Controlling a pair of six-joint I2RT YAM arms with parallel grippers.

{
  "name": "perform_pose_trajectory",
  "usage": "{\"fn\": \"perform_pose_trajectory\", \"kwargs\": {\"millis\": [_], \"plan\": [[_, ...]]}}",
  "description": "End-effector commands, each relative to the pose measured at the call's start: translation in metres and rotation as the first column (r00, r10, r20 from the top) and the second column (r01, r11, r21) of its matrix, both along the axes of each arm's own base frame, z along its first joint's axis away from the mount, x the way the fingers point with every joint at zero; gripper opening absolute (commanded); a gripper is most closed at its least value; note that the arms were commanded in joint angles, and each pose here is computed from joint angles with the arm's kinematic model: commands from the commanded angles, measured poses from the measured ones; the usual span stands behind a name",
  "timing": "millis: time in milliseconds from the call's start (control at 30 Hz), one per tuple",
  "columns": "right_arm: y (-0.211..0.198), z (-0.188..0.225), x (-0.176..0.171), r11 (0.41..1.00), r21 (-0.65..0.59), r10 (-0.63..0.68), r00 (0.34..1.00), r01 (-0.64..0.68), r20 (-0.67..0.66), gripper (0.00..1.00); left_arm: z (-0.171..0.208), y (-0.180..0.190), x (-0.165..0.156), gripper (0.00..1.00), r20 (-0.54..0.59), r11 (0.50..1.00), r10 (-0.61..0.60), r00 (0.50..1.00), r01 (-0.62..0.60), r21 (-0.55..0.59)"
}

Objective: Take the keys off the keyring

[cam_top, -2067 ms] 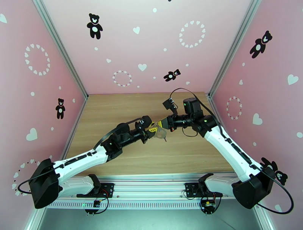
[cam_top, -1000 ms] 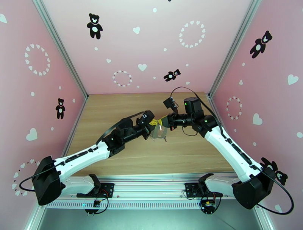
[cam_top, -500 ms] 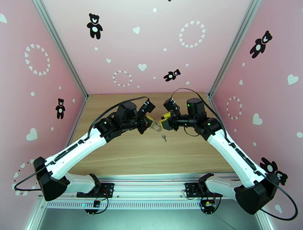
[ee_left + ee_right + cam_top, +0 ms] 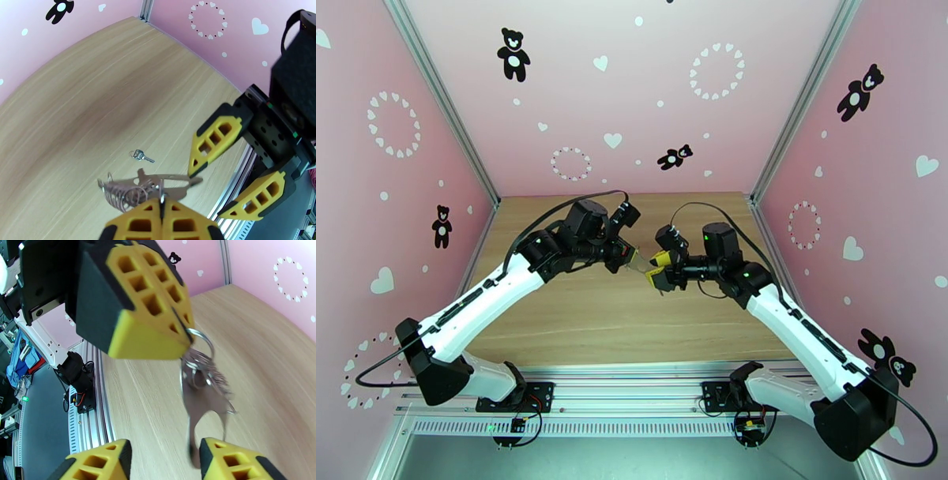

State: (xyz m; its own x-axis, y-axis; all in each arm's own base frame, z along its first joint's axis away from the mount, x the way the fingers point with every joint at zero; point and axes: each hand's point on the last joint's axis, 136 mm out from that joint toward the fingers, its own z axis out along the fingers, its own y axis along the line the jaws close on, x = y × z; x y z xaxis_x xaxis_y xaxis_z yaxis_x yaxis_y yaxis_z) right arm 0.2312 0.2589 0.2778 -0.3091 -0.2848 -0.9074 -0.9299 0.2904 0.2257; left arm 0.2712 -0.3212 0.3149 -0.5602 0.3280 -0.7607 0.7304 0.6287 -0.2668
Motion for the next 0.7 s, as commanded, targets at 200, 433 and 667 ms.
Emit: {"fn": "perform_pose_trajectory", "kwargs": {"millis": [200, 433, 667], "plan": [[0.007, -0.017, 0.023, 0.996, -0.047, -0.072, 0.997, 0.074, 0.03, 0.33, 0.02, -0.007, -0.002, 0.0, -0.059, 0.997, 0.016, 0.998, -0.021, -0.08], [0.001, -0.024, 0.039, 0.984, -0.085, -0.15, 0.986, 0.155, 0.067, 0.27, 0.013, -0.008, -0.01, 0.0, -0.122, 0.998, -0.007, 0.992, -0.002, -0.069], [-0.007, -0.033, 0.032, 0.983, -0.132, -0.106, 0.984, 0.125, 0.143, 0.32, -0.016, -0.001, -0.023, 0.0, -0.212, 0.994, -0.059, 0.975, 0.078, 0.08]]}}
